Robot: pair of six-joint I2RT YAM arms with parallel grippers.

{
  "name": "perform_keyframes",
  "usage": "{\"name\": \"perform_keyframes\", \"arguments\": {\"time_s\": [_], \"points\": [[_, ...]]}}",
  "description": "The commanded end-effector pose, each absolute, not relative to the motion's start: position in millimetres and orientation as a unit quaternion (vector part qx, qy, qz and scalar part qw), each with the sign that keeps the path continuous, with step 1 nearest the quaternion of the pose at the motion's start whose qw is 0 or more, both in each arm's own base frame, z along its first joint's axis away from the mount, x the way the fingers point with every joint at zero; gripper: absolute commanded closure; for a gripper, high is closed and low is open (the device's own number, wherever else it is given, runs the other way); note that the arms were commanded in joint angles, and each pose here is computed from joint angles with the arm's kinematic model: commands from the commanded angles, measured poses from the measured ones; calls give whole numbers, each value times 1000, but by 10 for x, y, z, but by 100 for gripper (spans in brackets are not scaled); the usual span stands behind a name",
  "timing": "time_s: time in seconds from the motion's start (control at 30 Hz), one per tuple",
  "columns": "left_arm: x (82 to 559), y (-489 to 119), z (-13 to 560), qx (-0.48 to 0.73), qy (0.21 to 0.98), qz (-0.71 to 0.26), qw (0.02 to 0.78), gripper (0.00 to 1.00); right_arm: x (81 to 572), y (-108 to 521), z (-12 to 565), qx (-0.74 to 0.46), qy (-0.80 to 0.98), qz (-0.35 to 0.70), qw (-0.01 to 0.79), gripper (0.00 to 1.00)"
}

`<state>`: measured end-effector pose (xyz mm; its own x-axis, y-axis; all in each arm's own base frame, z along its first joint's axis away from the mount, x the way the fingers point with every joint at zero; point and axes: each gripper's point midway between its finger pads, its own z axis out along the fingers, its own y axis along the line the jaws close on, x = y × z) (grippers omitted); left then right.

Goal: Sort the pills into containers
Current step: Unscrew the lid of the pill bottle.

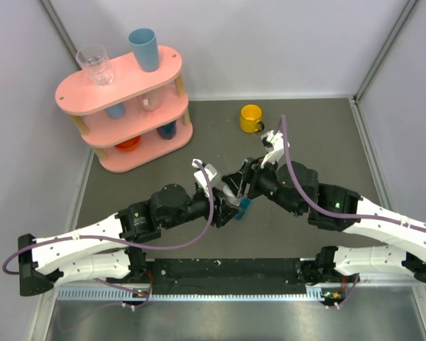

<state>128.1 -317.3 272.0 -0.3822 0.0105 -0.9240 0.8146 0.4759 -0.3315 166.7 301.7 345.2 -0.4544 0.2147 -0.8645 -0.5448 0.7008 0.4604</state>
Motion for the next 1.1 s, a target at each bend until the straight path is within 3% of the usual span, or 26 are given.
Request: {"name": "perform_keyframes", "arguments": {"time_s": [0.0, 0.23, 0.7, 1.07], "points": [[1294, -3205, 2927, 275, 692, -446, 496, 100, 1624, 3077, 3609, -100, 751, 403, 514, 47], [1318, -3185, 2966, 269, 691, -444, 503, 100, 1618, 3081, 3542, -104, 754, 399, 511, 38], [1327, -3168, 2974, 267, 691, -442, 507, 100, 1610, 3080, 3483, -106, 759, 397, 506, 46], [1335, -3158, 2980, 265, 690, -441, 509, 100, 1598, 3092, 3438, -111, 761, 395, 502, 46]]}}
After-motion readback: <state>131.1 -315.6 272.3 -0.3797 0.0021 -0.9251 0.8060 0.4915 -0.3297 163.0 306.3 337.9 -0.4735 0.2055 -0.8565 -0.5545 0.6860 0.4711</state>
